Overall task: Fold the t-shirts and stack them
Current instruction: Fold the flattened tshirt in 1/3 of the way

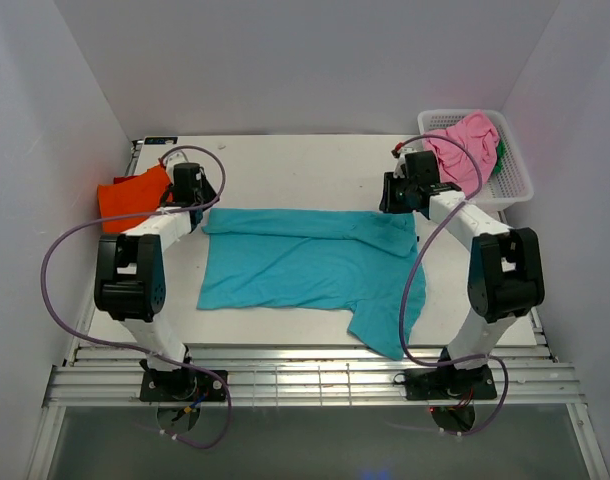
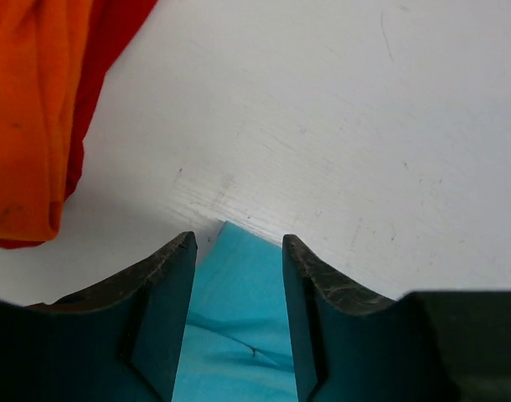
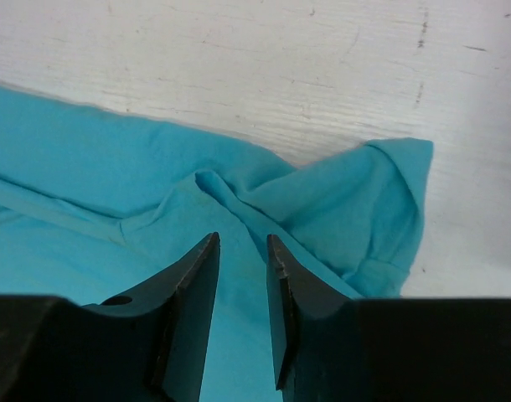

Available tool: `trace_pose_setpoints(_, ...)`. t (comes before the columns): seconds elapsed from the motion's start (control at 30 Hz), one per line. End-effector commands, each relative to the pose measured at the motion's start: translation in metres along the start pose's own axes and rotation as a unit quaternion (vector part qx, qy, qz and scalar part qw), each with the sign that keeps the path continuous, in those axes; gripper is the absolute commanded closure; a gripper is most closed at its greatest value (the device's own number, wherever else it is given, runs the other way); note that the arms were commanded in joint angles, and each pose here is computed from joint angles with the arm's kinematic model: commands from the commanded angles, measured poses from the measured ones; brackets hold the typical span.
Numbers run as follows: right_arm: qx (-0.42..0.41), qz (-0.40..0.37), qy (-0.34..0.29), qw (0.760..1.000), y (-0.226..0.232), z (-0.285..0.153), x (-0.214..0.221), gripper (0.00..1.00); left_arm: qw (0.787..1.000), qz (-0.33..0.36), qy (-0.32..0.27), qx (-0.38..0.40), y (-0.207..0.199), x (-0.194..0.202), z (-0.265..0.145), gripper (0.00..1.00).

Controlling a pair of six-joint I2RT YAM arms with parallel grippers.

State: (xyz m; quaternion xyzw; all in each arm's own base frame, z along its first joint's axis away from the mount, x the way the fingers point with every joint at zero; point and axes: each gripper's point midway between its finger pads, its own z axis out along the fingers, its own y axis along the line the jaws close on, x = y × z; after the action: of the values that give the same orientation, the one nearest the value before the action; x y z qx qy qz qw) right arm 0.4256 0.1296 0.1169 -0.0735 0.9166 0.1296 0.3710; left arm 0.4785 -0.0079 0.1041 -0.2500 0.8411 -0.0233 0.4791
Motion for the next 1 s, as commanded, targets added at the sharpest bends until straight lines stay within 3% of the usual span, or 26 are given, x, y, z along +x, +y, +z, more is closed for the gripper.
trace_pose_setpoints(0.0,-0.033,-0.01,-0.044,0.998,0.013,0.023,-0.036,0.65,0.999,-0.001,0.008,0.042,-0.022,0.001,0.011,0.46)
trace_pose_setpoints(0.07,-0.016,-0.007,-0.024,1.0,0.005,0.042,-0.03,0.65,0.999,-0.001,0.018,0.046,-0.025,0.008,0.021,0.62)
trace_pose_setpoints(0.2,0.023,-0.005,-0.019,1.0,-0.011,0.064,-0.035,0.66,0.998,0.004,0.031,0.056,-0.031,0.019,0.036,0.73)
trace_pose_setpoints(0.77,0.144,-0.004,0.026,0.989,-0.068,0.08,-0.012,0.7,0.997,0.009,0.043,0.071,-0.032,0.036,0.043,0.78)
trace_pose_setpoints(0.9,0.163,0.004,0.042,0.986,-0.081,0.079,-0.001,0.79,0.997,0.01,0.044,0.066,-0.028,0.038,0.041,0.81)
trace_pose_setpoints(0.97,0.173,0.005,0.053,0.984,-0.088,0.08,0.006,0.85,0.997,0.009,0.045,0.066,-0.028,0.039,0.041,0.91)
